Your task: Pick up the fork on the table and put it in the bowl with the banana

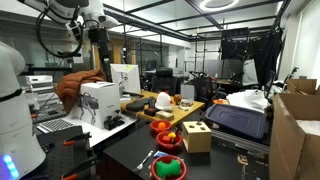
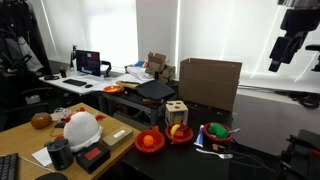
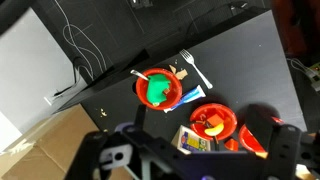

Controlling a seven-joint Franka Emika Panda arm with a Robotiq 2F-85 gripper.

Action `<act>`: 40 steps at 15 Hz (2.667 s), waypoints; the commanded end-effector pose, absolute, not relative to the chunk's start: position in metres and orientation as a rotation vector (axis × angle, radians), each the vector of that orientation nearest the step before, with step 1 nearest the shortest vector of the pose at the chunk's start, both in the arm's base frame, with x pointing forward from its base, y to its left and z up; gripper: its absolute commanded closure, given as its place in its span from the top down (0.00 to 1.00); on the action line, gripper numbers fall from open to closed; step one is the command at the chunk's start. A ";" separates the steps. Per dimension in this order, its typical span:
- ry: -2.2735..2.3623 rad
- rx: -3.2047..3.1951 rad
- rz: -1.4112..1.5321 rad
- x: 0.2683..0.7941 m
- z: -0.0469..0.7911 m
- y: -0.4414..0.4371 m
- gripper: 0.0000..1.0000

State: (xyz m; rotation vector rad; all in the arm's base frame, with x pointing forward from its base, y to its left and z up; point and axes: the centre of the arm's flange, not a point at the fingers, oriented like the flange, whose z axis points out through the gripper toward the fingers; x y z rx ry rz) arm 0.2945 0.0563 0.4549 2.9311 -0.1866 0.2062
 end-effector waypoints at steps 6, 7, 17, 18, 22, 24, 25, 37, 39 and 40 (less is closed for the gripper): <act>-0.187 2.931 0.206 0.295 0.455 0.056 1.00; -0.187 2.931 0.206 0.295 0.455 0.056 1.00; -0.187 2.931 0.206 0.295 0.455 0.056 1.00; -0.187 2.931 0.206 0.295 0.455 0.056 1.00; -0.174 2.910 0.205 0.308 0.468 0.052 1.00; -0.128 2.907 0.191 0.322 0.476 0.053 1.00; -0.094 2.910 0.182 0.332 0.479 0.054 1.00; 0.448 2.909 -0.131 0.471 0.449 0.066 1.00; 0.526 2.913 -0.184 0.486 0.433 0.069 1.00; 0.562 2.915 -0.215 0.492 0.422 0.071 1.00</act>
